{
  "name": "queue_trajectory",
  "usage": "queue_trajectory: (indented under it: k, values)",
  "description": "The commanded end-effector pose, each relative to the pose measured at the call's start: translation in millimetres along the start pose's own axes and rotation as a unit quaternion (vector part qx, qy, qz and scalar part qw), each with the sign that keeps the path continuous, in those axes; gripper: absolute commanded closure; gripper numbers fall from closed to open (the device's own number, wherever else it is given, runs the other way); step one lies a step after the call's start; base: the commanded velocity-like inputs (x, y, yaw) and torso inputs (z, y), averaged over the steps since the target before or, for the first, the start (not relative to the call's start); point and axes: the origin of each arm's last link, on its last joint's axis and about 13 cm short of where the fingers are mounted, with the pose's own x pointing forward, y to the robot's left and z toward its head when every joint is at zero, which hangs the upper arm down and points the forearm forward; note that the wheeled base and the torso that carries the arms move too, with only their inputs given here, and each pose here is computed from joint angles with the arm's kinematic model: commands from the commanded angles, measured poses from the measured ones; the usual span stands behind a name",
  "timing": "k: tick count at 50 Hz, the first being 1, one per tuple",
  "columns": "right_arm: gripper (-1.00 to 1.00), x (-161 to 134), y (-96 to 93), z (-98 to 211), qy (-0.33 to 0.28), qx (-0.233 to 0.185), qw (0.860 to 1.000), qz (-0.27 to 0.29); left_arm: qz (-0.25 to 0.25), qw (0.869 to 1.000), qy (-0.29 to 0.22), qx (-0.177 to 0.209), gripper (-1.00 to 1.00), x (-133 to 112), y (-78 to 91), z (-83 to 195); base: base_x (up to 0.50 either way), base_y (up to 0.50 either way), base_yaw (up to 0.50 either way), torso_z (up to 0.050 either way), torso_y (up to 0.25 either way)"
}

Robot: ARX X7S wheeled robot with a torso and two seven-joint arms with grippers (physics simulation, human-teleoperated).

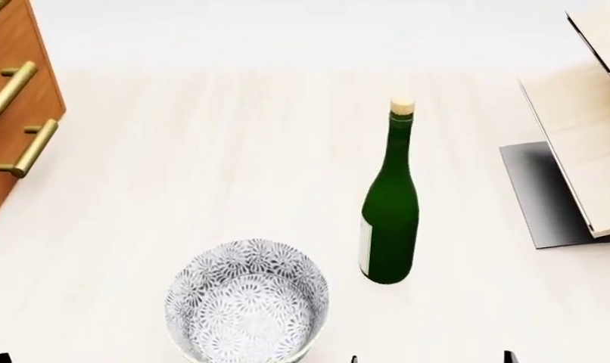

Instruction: Put the wine bottle on the wine rack.

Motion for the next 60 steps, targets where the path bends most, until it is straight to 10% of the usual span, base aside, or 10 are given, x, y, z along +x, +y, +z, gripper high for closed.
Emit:
queue_trajectory:
  k: [1,60]
  values:
    - [-1.00,1.0,-1.1,-2.1,0.005,0.000,1.000,-0.001,0.001,1.000,-0.001,0.000,-1.00,1.0,0.9,1.0,0.18,0.00,0.00,0.000,0.000]
    - [-1.00,-2.7,2.3,-6.2,0.016,0.001,1.000,0.009,-0.006,1.000,0.000,-0.002,-1.00,-0.9,-1.8,0.4,0.18,0.00,0.00,0.000,0.000]
